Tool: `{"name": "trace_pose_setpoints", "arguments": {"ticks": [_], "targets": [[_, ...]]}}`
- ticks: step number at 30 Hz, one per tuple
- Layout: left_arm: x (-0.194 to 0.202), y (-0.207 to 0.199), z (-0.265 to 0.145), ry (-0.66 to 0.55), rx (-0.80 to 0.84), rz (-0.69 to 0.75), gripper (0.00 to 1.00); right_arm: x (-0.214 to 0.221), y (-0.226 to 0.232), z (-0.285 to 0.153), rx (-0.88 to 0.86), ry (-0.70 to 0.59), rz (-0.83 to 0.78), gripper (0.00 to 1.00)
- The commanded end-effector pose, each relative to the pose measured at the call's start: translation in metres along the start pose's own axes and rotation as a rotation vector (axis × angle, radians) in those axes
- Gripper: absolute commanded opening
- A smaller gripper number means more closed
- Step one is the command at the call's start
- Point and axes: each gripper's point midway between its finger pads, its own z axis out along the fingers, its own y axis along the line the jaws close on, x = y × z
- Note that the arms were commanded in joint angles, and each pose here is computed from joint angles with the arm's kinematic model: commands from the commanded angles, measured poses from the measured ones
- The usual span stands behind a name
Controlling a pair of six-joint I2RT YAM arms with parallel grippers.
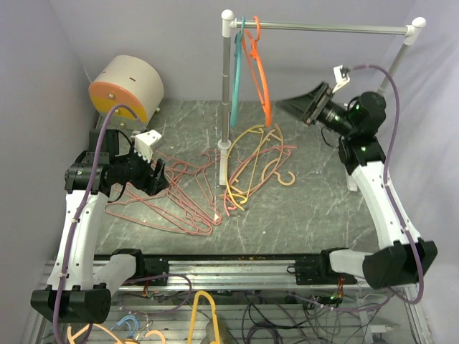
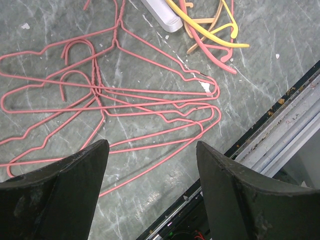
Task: Organize the hangers
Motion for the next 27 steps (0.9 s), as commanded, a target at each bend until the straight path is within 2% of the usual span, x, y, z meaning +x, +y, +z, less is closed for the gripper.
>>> {"name": "trace_pose_setpoints", "arguments": {"ticks": [1,6,11,19,23,27], "targets": [[-0.005,-0.002,-0.001,-0.036,0.015,0.023,0.83,0.061,-0.080,-0.023,0.252,0.060,0.044,0.84],[-0.005,-0.002,0.000,-0.033,0.020,0.022,0.83,0.126,-0.132,-0.048,0.382,0.146,0.133,0.82],[-0.005,-0.001,0.001,-0.030,0.015,0.016,0.83,0.158,-0.162,-0.047,0.464,0.204,0.158,0.79],[-0.004,0.001,0.002,-0.025,0.013,0.010,0.83,0.191,-0.208,-0.011,0.645,0.293,0.152,0.73],[-0.003,0.003,0.004,-0.017,0.015,0.003,0.83,0.209,-0.224,0.017,0.651,0.327,0.160,0.71],[-0.002,0.004,0.005,-0.014,0.010,-0.003,0.83,0.229,-0.230,0.047,0.699,0.400,0.077,0.69]]}}
